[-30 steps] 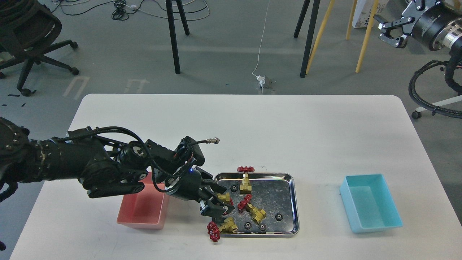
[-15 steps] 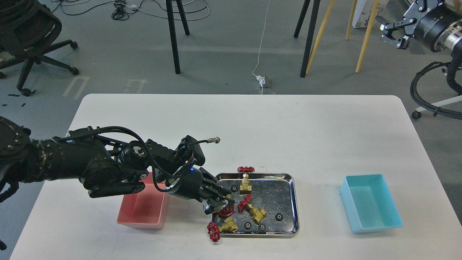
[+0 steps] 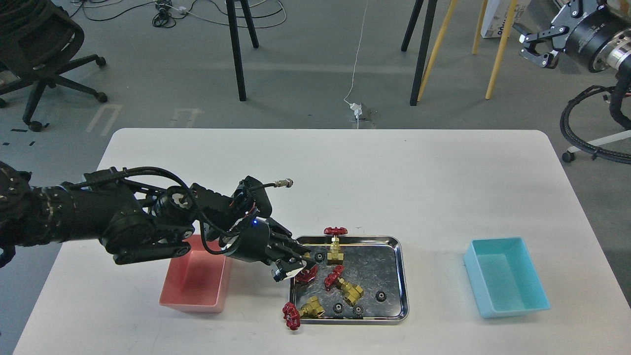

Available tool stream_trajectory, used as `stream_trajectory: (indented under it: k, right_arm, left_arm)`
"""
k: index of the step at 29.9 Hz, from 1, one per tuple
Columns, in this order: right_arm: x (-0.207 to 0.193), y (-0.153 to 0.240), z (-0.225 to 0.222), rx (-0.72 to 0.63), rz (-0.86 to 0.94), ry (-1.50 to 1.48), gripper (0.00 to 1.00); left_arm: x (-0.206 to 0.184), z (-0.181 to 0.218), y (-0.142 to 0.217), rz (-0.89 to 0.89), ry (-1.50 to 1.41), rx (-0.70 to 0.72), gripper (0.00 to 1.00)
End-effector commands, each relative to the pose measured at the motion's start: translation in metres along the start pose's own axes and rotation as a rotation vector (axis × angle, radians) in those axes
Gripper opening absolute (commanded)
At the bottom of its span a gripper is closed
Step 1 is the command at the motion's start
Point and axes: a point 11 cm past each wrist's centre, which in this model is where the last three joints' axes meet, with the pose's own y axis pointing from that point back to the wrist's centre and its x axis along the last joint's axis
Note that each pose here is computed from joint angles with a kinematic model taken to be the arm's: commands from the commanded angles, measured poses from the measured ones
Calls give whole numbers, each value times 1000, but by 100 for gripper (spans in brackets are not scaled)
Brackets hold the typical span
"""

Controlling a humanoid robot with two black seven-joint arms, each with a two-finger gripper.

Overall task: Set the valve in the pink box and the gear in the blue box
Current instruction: 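Carry the valve over the pink box and lower it in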

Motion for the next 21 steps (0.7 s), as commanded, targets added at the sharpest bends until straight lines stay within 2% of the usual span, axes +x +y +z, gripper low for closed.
stream_trajectory:
  k: [1, 7, 13, 16, 21]
  right_arm:
    - [0, 0, 0, 2, -1, -1, 100]
    - [-6, -5, 0, 5, -14, -6, 100]
    - [-10, -7, -7, 29, -21, -18, 100]
    - [-9, -6, -10, 43, -22, -27, 100]
    - [-13, -9, -9, 43, -30, -32, 100]
  left_arm:
    - [13, -5, 19, 61, 20, 17, 7]
    - [20, -6, 77, 127, 45, 52, 7]
    - [-12, -7, 148, 139, 79, 145, 8]
    - [-34, -11, 168, 90, 54, 197, 8]
    - [-71, -10, 181, 42, 97, 231, 8]
